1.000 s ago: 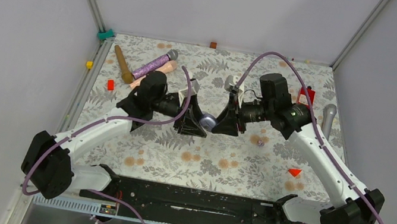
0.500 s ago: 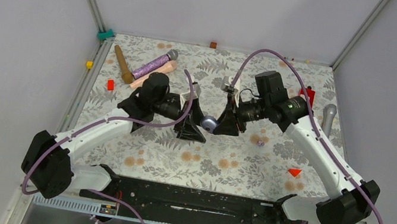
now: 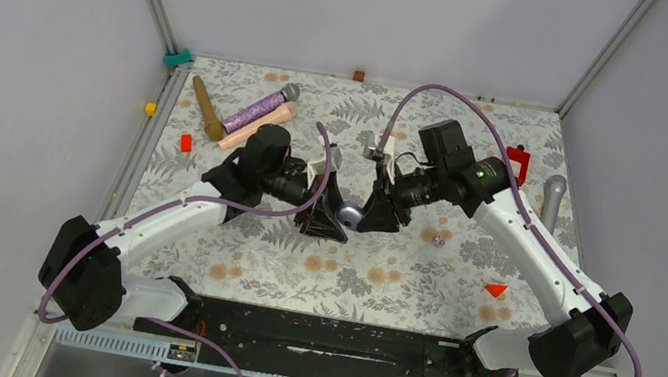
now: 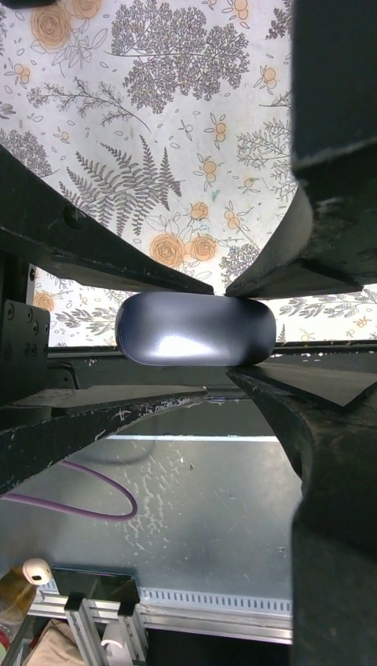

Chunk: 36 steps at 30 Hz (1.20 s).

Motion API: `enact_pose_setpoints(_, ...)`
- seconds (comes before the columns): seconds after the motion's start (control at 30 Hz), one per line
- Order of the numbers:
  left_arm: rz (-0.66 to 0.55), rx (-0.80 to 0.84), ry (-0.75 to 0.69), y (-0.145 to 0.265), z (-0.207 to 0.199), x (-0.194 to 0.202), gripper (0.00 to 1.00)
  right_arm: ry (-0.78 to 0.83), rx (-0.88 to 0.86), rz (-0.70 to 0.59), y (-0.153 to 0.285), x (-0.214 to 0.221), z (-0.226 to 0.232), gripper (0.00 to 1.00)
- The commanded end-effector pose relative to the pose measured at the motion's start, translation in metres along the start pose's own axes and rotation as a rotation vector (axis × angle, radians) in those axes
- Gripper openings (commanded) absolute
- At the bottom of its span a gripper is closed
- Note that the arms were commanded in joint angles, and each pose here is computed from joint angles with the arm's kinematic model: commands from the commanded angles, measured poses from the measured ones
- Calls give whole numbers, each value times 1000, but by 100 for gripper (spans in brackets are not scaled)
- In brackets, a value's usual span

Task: Insert the wireless bluetooth earbuds into the charging case
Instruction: Adjust the charging case.

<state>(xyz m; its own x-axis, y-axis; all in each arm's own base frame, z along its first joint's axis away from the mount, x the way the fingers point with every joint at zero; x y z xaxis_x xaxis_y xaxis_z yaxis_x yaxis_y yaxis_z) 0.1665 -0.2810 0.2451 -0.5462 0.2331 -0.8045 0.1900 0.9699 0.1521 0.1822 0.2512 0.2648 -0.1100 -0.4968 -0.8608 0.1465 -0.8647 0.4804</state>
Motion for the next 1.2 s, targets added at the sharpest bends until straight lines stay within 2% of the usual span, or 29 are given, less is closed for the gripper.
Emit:
enact_pose_setpoints(0.0, -26, 18, -84, 0, -8, -19, 49, 40, -5, 0, 1, -9, 2, 30)
enact_pose_setpoints(0.23, -25, 17, -83, -1, -8, -19, 41, 45, -9, 7, 0, -9, 3, 31)
enact_pose_setpoints(0.33, -26, 16, -84, -1, -8, -19, 34, 50, -13, 9, -1, -9, 4, 30)
enact_pose_setpoints(0.53, -26, 13, -83, -1, -7, -19, 15, 60, -12, 7, 0, -10, 6, 37)
enact_pose_setpoints(0.67, -26, 13, -87, -1, -7, -19, 9, 66, -12, 5, 0, -10, 6, 40)
enact_pose_setpoints(0.73, -27, 13, -88, -1, -7, -19, 5, 68, -14, 4, 0, -10, 7, 45)
enact_pose_setpoints(0.93, -26, 15, -90, 0, -8, -19, 3, 40, -55, -36, 1, -18, 12, 68)
enact_pose_setpoints(1.17, -23, 20, -93, 0, -9, -19, 1, -4, 2, -72, 3, -24, 0, 75)
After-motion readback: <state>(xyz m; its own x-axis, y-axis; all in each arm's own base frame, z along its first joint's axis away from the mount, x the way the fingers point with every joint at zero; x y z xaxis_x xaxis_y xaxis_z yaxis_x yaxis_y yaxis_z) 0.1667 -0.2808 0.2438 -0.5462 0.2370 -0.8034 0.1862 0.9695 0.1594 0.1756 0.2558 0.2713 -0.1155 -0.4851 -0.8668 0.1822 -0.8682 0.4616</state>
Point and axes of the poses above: each gripper's point midway between its finger pads, its own y axis back along the fingers, its own z axis along the line the jaws close on, x = y × z, the point moved 3 cm from there along y, back along the fingers, and after that the axes turned 12 degrees about y, right-handed, at the moved point
